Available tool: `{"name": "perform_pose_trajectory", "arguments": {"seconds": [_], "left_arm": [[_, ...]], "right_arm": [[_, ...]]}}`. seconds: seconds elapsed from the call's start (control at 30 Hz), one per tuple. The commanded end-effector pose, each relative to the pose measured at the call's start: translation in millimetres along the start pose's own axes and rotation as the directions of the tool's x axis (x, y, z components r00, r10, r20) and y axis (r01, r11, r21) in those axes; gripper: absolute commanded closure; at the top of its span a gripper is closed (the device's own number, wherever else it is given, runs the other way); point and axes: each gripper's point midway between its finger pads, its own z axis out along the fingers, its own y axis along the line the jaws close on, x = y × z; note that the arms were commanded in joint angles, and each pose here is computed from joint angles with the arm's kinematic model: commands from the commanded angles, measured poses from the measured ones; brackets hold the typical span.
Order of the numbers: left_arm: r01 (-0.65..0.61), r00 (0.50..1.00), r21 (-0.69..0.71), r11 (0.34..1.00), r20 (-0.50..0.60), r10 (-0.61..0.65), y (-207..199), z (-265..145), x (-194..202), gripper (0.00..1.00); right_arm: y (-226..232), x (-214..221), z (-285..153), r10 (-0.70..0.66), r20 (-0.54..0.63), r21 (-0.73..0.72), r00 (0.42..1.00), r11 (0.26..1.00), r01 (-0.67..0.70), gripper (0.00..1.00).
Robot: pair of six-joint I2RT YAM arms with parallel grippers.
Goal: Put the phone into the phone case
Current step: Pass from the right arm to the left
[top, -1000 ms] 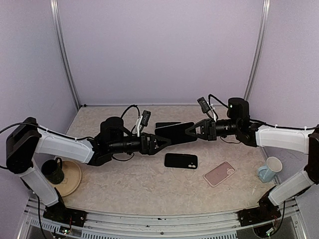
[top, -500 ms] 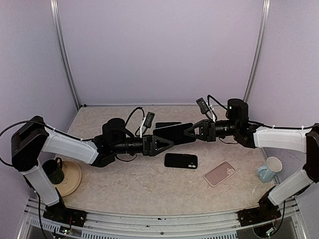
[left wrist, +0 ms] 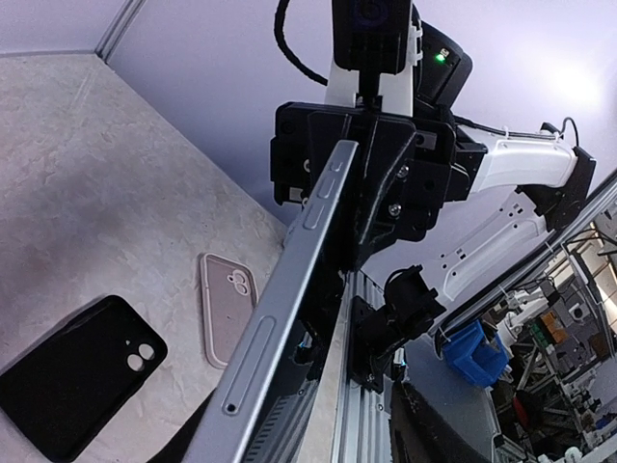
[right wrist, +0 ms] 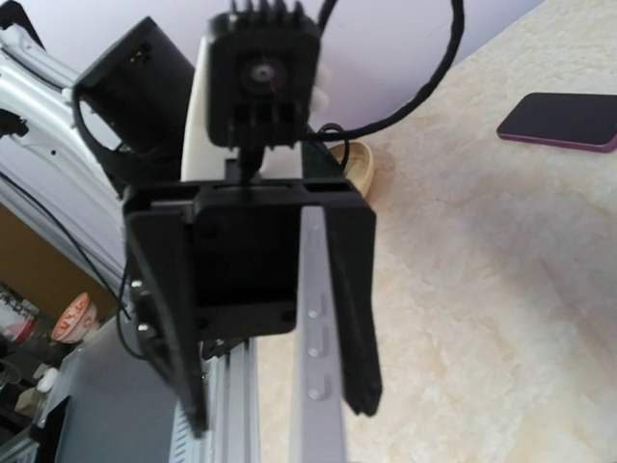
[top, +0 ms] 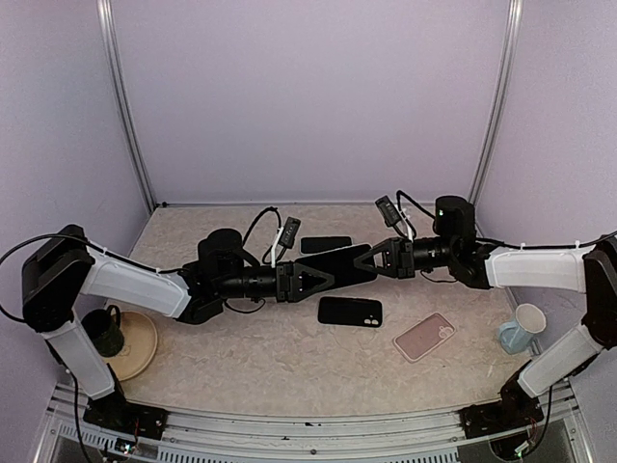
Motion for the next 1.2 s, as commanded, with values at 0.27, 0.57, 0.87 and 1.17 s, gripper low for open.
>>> {"name": "perform_pose_trajectory", "arguments": {"seconds": [0.27, 0.57, 0.87, 1.17], "left_arm": [[-0.061, 0.998, 0.069, 0.996, 0.032, 0.059, -27.2, 2.9, -15.5, 0.82], [-0.07, 0.997, 0.061, 0.996, 0.029, 0.068, -27.0, 2.3, -16.0, 1.0], [-0.073, 0.997, -0.066, 0.995, 0.015, 0.074, -3.9, -1.4, -13.9, 1.0], [-0.086, 0.996, -0.148, 0.985, -0.007, 0.086, 4.9, -11.7, -6.0, 1.0]], "right_arm": [[5.5, -6.9, 2.1, -0.052, 0.021, -0.016, 0.998, 0.999, 0.052, 0.96], [1.9, -6.5, 2.8, -0.046, 0.016, -0.001, 0.999, 0.999, 0.046, 0.87], [-17.0, -4.5, 1.8, -0.01, -0.01, 0.109, 1.0, 0.994, 0.011, 0.41], [-38.8, 3.4, -12.3, 0.029, 0.011, 0.273, 1.0, 0.961, -0.031, 0.0]]}}
